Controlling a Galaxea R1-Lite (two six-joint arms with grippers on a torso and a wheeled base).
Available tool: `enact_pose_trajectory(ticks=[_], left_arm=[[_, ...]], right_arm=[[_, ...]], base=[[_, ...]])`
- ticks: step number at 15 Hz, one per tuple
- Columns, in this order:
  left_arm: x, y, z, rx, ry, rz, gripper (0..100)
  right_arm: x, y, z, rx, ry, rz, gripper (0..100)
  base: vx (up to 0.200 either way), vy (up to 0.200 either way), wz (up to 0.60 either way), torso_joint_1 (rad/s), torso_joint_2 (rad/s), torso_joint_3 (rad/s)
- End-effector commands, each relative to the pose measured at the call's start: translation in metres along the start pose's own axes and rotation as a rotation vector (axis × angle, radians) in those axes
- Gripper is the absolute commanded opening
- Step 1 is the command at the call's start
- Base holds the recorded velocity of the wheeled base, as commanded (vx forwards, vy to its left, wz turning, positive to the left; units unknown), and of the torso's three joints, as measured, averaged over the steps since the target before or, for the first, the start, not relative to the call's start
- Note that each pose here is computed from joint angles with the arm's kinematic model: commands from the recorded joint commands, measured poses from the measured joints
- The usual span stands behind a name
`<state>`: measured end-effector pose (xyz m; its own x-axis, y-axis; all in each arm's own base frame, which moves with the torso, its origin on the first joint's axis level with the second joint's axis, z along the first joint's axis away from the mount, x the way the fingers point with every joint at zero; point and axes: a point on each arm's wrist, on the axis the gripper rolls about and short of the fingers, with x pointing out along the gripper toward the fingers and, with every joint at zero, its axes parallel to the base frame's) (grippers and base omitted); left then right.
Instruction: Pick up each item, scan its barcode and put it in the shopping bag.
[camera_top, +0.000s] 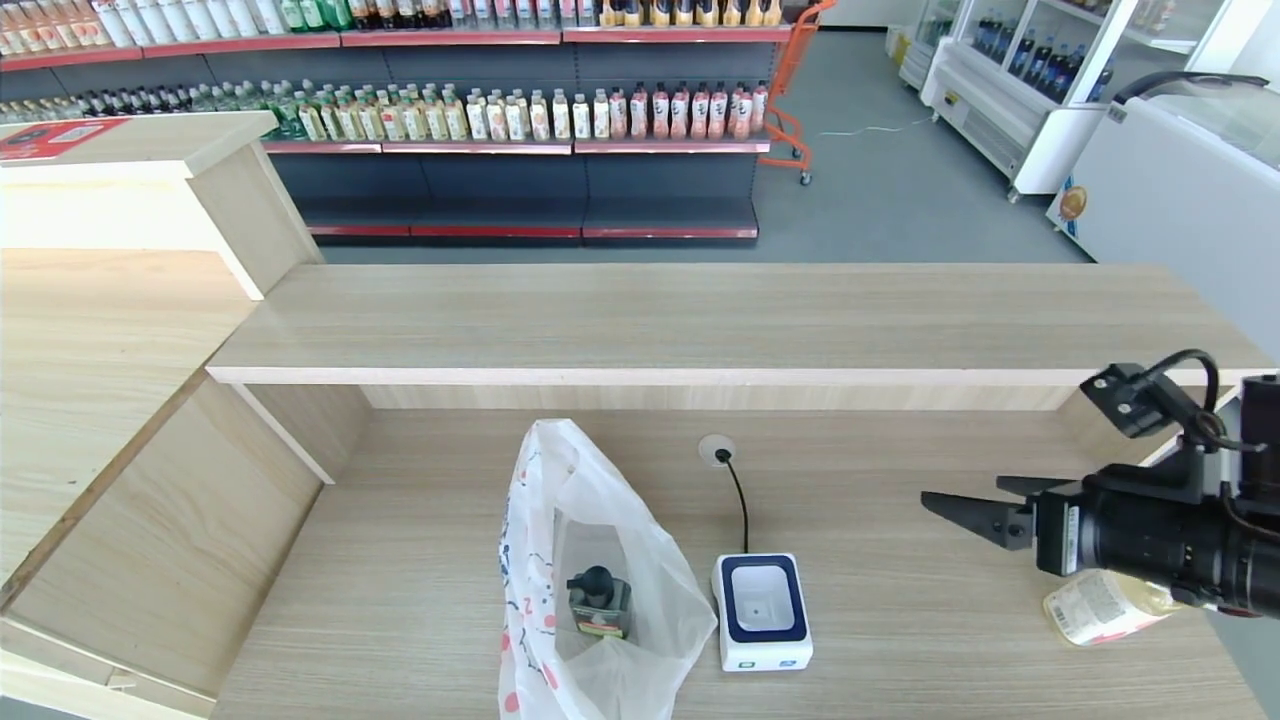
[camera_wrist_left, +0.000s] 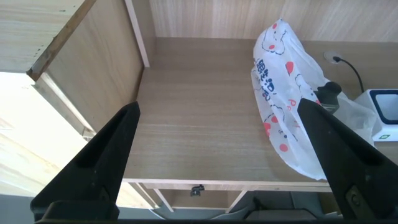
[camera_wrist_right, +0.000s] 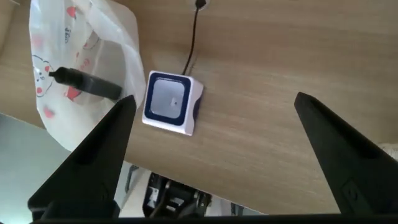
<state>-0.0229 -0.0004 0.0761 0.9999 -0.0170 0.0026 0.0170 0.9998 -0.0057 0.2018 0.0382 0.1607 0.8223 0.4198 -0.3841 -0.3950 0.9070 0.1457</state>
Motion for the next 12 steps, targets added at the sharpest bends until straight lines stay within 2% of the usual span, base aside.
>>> enact_pose_trajectory(ticks=[1, 8, 11, 12], left_arm=[[0.0, 0.0, 0.0, 0.0, -0.001, 0.0, 100], [0.0, 0.0, 0.0, 0.0, -0.001, -0.001, 100], [0.0, 0.0, 0.0, 0.0, -0.001, 0.0, 100], [0.0, 0.0, 0.0, 0.0, -0.001, 0.0, 100]], right_arm=[[-0.048, -0.002, -0.018, -0.006, -0.059, -0.112, 100], [-0.061, -0.007, -0.02, 0.026, -0.047, -0.177, 100], [-0.061, -0.007, -0.022, 0.031, -0.032, -0.177, 100], [-0.06, -0.007, -0.023, 0.033, -0.028, -0.177, 100]], base=[[0.0, 0.0, 0.0, 0.0, 0.0, 0.0], [0.0, 0.0, 0.0, 0.0, 0.0, 0.0], [-0.2, 0.0, 0.0, 0.001, 0.0, 0.001], [0.0, 0.0, 0.0, 0.0, 0.0, 0.0]])
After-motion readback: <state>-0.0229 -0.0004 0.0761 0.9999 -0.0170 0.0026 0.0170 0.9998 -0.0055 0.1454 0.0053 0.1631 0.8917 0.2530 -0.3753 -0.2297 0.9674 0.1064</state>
